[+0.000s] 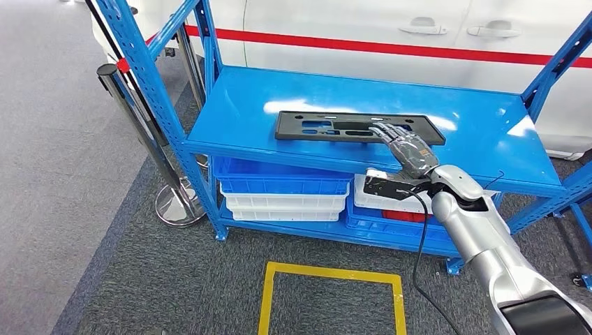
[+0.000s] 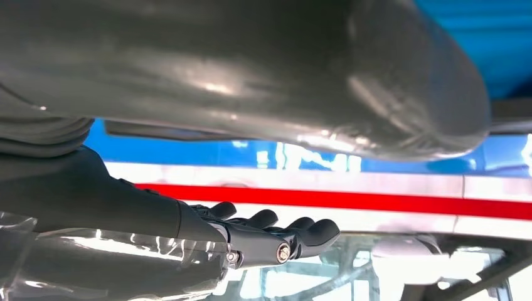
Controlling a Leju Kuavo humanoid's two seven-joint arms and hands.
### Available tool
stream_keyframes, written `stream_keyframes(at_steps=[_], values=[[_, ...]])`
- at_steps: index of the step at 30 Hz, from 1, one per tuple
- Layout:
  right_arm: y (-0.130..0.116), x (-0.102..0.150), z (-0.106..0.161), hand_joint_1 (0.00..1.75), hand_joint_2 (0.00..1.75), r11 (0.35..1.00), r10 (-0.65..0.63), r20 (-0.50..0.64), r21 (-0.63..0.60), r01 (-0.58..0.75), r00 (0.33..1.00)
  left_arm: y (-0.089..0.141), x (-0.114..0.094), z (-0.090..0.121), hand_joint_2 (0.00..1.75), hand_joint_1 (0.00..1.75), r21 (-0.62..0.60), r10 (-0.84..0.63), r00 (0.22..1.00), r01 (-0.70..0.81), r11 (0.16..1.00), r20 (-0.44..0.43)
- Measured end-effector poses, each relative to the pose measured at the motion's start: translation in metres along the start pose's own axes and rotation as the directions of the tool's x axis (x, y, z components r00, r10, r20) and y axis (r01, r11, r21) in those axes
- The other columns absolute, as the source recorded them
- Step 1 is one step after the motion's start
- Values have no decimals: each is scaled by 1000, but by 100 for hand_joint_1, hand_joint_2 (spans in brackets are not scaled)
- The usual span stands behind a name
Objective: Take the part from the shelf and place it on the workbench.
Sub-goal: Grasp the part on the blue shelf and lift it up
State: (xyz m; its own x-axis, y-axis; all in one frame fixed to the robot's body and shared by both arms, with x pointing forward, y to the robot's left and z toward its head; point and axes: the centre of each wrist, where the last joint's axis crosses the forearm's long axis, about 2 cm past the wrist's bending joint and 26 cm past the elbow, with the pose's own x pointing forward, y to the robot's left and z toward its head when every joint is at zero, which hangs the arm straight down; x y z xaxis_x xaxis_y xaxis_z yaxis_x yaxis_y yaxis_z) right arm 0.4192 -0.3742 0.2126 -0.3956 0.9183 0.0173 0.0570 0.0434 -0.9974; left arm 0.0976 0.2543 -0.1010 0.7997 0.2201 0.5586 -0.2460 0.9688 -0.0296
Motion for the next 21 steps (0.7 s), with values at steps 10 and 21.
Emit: stream_keyframes(at_steps=[10, 21], values=[[-13, 9, -20, 0, 0, 1000, 11, 36, -11, -11, 999, -1, 2, -1, 0, 0, 2, 7, 1000, -7, 1000, 3], [-23, 26, -45, 0, 0, 1000, 18, 69, -9, -17, 997, -3, 2, -1, 0, 0, -2, 13, 1000, -13, 1000, 2]])
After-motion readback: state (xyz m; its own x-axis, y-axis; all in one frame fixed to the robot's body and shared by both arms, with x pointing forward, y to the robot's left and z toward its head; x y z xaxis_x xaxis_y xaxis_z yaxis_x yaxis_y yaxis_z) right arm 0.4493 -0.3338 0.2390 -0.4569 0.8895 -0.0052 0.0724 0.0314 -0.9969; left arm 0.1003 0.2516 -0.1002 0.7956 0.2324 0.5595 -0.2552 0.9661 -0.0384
